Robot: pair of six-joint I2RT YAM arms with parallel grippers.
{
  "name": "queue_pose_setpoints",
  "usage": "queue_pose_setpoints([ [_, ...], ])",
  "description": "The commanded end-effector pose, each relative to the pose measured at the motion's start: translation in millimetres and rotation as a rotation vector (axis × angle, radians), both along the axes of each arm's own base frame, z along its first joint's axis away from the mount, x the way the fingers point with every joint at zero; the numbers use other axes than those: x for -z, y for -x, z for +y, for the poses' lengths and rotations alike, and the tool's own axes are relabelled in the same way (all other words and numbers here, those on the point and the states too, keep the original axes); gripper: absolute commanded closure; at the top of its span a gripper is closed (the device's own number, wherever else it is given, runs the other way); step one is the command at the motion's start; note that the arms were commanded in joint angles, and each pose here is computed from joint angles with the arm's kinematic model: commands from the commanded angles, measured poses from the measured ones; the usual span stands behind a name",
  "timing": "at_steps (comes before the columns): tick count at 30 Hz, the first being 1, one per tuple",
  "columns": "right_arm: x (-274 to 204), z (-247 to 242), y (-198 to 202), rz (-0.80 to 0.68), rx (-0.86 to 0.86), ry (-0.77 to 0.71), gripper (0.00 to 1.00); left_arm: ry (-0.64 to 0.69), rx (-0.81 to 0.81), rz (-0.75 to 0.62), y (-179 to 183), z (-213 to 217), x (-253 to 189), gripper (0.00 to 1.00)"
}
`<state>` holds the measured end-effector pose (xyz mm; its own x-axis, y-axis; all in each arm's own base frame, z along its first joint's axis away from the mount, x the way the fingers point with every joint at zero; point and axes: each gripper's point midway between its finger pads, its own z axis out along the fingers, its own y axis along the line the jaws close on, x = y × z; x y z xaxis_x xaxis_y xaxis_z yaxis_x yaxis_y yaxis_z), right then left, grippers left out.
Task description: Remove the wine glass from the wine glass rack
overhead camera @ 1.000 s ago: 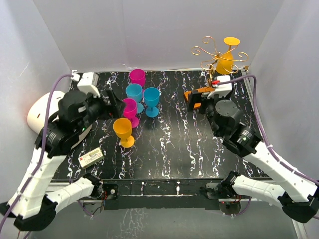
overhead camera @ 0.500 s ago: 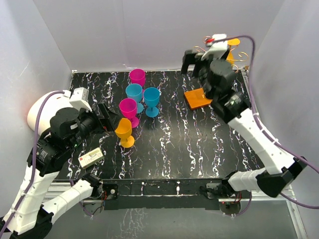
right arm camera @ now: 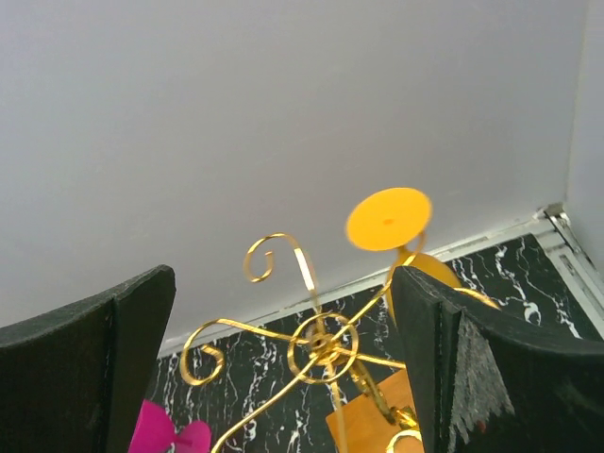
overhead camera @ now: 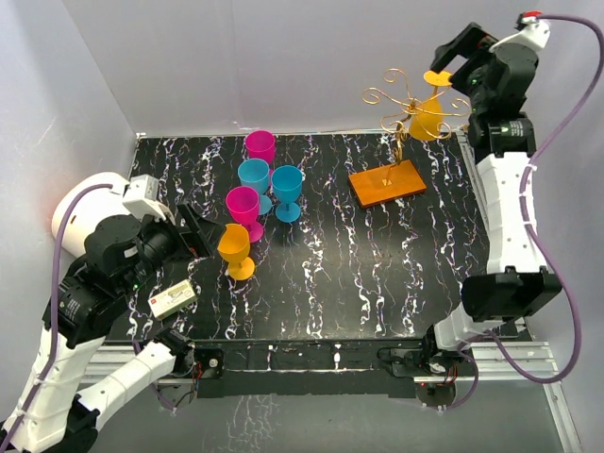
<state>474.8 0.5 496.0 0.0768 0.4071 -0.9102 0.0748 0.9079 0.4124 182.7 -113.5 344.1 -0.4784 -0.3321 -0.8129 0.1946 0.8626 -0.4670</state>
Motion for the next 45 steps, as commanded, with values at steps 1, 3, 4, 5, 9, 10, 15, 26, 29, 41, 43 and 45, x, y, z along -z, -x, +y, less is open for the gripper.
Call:
queue_pose_setpoints([
  [1, 9.2, -30.7, -15.8, 0.024, -0.025, -0.162, 0.05, 0.001, 0.013, 0.020, 1.5, -2.5, 1.8, 0.09],
  [3, 20.2, -43.0, -27.0, 0.040, -0.065, -0.215, 0.17, -0.001, 0.018, 0.029, -0.1, -4.7, 3.0, 0.09],
  [4, 26.9, -50.0, -33.3, 0.052, -0.071, -0.237, 0.21, -0.001, 0.024, 0.034, -0.9, -6.6, 3.3, 0.09],
  [5, 31.1, -56.1, -38.1, 0.059, -0.076, -0.249, 0.23, -0.002, 0.030, 0.040, -1.9, -8.7, 3.8, 0.09],
  [9, 53.5, -75.6, -60.6, 0.107, -0.060, -0.244, 0.28, 0.003, 0.058, 0.057, -7.8, -18.9, 4.2, 0.09],
  [10, 57.1, -78.6, -63.7, 0.113, -0.053, -0.241, 0.28, 0.003, 0.065, 0.066, -9.8, -21.9, 5.6, 0.09],
  [15, 73.7, -84.9, -81.1, 0.147, -0.062, -0.231, 0.36, -0.001, 0.084, 0.097, -17.1, -31.2, 6.5, 0.09],
  [26, 96.1, -91.4, -112.6, 0.179, -0.080, -0.222, 0.48, -0.038, 0.084, 0.129, -29.1, -36.7, -1.0, 0.09],
  [29, 94.8, -89.9, -118.8, 0.168, -0.099, -0.225, 0.48, -0.044, 0.082, 0.127, -33.4, -38.4, -5.1, 0.09],
  [41, 105.6, -77.2, -135.8, 0.164, -0.189, -0.294, 0.52, -0.087, 0.059, 0.131, -43.2, -36.3, -3.5, 0.09],
  [43, 106.7, -73.7, -137.6, 0.162, -0.210, -0.311, 0.54, -0.087, 0.057, 0.129, -43.1, -35.7, -3.6, 0.09],
  [45, 106.7, -70.9, -139.4, 0.156, -0.229, -0.327, 0.55, -0.087, 0.055, 0.131, -42.8, -35.4, -2.6, 0.09],
])
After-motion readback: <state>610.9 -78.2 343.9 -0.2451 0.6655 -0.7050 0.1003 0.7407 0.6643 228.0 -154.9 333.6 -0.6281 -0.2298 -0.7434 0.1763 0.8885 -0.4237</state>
